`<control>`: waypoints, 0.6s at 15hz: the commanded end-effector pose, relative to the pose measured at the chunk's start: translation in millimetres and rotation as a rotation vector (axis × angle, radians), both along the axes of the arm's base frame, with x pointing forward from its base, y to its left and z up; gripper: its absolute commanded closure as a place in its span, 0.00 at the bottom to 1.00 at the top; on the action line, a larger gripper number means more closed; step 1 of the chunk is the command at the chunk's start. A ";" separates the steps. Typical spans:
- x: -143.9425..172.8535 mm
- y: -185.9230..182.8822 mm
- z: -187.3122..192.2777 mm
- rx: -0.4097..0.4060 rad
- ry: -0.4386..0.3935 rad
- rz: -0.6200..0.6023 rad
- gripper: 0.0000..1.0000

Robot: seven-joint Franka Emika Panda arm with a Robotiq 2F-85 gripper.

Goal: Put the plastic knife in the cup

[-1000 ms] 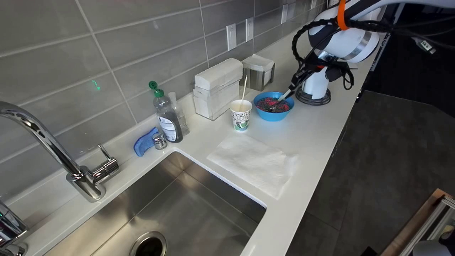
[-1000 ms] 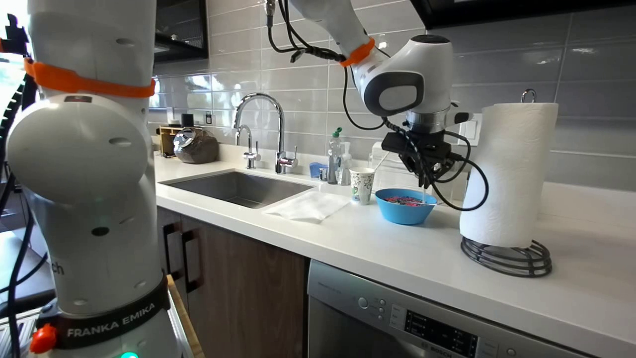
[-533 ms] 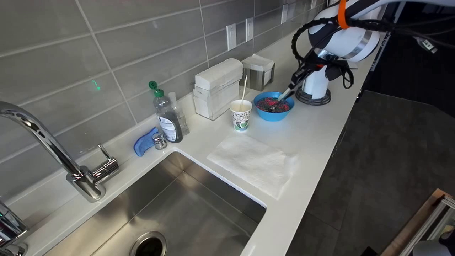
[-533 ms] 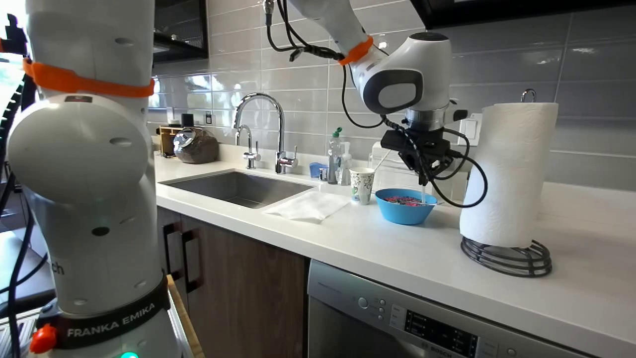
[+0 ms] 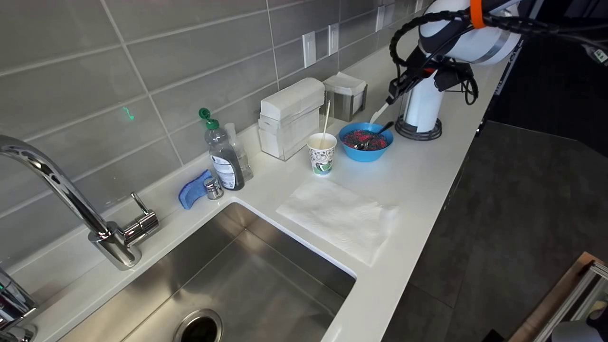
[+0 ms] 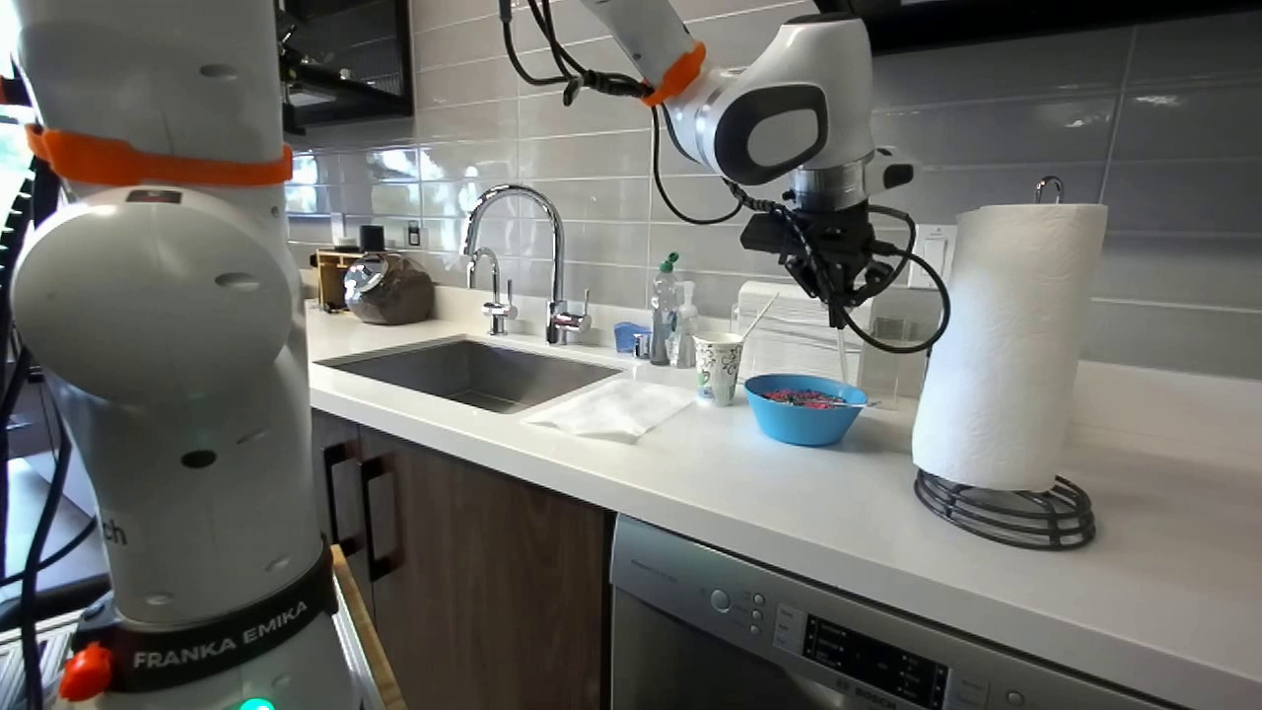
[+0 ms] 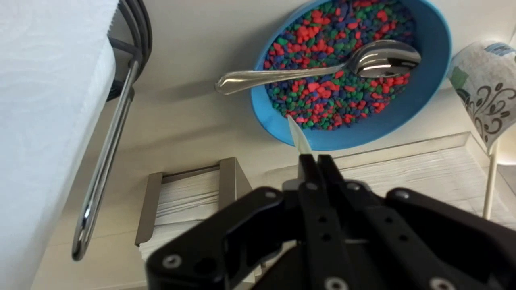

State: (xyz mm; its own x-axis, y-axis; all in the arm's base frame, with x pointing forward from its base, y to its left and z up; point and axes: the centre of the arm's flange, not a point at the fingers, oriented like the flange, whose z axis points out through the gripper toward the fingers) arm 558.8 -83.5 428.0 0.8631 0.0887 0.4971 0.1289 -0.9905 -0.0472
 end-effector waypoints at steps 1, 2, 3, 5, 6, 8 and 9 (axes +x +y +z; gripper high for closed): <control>-18.5 16.7 24.8 -0.009 0.035 -0.074 0.99; -21.1 21.1 29.7 -0.002 0.047 -0.081 0.99; -24.8 28.1 34.3 0.016 0.066 -0.085 0.99; -32.0 46.7 43.7 0.065 0.100 -0.070 0.99; -35.5 57.6 48.0 0.098 0.121 -0.030 0.99; -42.2 83.1 55.1 0.146 0.143 0.008 0.99; -45.2 95.8 58.8 0.162 0.156 0.020 0.99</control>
